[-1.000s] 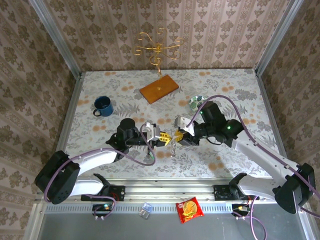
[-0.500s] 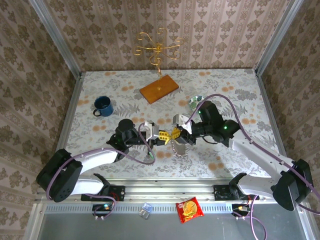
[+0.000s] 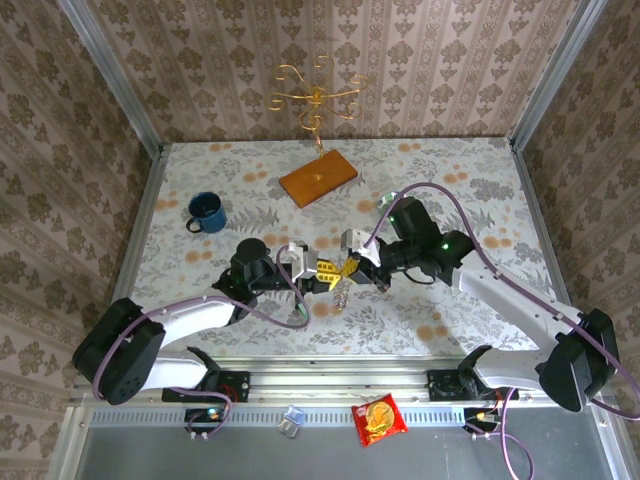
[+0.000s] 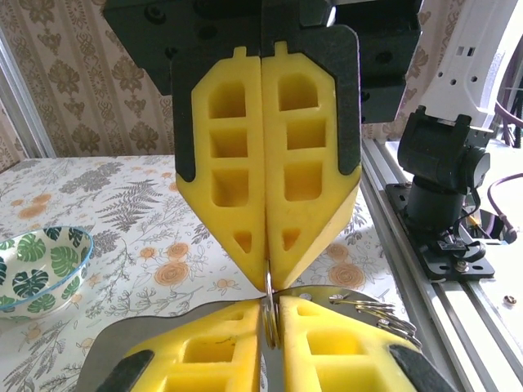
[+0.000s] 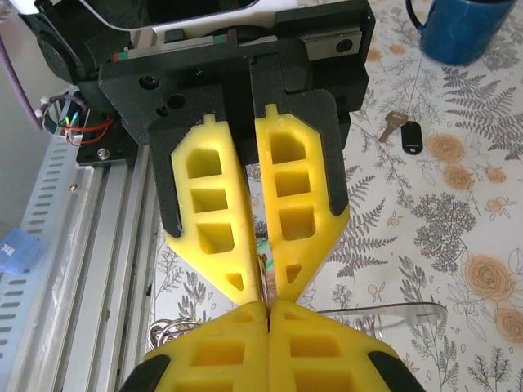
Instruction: Put the keys on the keyring
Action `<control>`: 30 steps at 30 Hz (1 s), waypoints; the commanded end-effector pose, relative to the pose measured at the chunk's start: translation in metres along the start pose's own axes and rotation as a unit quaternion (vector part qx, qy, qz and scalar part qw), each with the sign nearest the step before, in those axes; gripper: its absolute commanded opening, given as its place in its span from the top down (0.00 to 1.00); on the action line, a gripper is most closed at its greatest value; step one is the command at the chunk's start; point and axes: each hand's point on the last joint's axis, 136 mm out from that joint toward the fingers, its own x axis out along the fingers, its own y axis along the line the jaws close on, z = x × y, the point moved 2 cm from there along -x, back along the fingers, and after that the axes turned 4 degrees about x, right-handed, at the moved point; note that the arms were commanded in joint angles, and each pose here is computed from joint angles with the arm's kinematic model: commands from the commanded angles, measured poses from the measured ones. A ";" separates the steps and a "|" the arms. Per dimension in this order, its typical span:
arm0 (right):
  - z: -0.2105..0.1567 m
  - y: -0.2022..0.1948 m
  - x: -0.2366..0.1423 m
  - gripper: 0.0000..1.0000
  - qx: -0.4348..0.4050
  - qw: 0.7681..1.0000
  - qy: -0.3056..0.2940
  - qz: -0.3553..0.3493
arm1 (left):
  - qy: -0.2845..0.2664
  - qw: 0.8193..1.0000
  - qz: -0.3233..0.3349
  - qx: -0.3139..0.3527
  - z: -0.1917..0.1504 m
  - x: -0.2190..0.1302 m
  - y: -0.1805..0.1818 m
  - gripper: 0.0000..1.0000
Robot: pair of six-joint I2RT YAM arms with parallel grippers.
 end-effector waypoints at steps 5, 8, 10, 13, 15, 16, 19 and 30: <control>0.001 0.007 -0.001 1.00 -0.022 0.999 0.034 0.019 | -0.002 1.000 -0.004 0.022 0.014 0.001 0.002 0.86; 0.001 0.007 0.000 1.00 -0.026 0.999 0.038 0.018 | -0.002 1.000 -0.004 0.021 0.014 0.001 0.002 0.85; -0.001 0.006 0.000 1.00 -0.028 0.999 0.043 0.016 | -0.002 1.000 -0.005 0.020 0.014 0.001 0.002 0.86; 0.000 0.008 0.001 1.00 -0.028 0.998 0.043 0.022 | -0.001 1.000 -0.006 0.022 0.014 0.001 0.002 0.89; 0.000 0.011 0.003 1.00 -0.029 0.998 0.044 0.029 | -0.002 1.000 -0.005 0.023 0.015 0.002 0.003 0.91; 0.000 0.012 0.005 1.00 -0.029 0.998 0.046 0.031 | -0.002 1.000 -0.005 0.023 0.015 0.002 0.003 0.92; 0.001 0.014 0.008 1.00 -0.030 0.998 0.048 0.036 | -0.003 1.000 -0.005 0.025 0.017 0.002 0.004 0.97; 0.010 -0.014 -0.025 0.67 0.025 0.994 -0.051 -0.095 | 0.021 0.998 0.049 0.043 0.014 -0.007 0.011 1.00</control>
